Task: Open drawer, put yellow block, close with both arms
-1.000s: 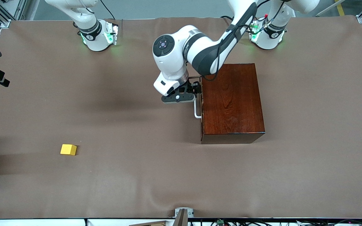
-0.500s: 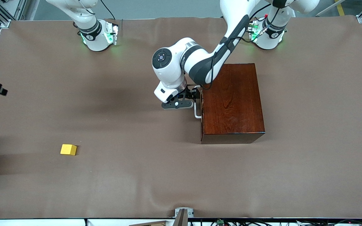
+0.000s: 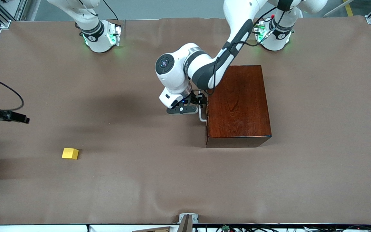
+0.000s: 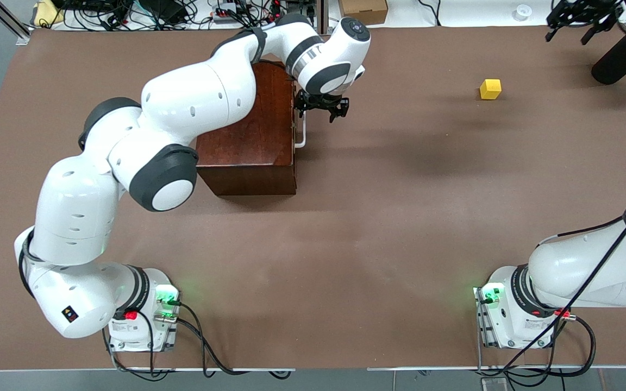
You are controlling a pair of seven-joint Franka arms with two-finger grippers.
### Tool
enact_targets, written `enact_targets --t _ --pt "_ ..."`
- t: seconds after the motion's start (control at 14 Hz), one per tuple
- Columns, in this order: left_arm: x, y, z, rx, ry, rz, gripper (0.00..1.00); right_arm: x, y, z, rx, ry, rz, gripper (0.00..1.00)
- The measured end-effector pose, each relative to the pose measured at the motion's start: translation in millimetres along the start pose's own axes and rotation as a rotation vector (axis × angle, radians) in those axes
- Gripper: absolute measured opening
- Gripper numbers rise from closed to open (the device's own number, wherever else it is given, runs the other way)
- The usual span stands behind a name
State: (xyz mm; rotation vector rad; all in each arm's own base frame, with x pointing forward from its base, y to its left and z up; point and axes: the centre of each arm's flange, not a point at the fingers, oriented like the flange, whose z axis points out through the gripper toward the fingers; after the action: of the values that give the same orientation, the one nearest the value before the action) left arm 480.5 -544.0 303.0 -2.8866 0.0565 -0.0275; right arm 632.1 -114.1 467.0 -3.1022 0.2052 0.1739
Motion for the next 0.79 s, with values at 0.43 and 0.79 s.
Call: enact_targets --t 0.43,0.79 --pt "-4 6 16 0.017 -0.015 0.01 1.0 31 1 45 -0.008 0.045 -0.002 1.0" --pt "-5 8 16 0.014 -0.014 0.013 1.0 54 -16 88 -0.016 0.074 -0.03 1.0"
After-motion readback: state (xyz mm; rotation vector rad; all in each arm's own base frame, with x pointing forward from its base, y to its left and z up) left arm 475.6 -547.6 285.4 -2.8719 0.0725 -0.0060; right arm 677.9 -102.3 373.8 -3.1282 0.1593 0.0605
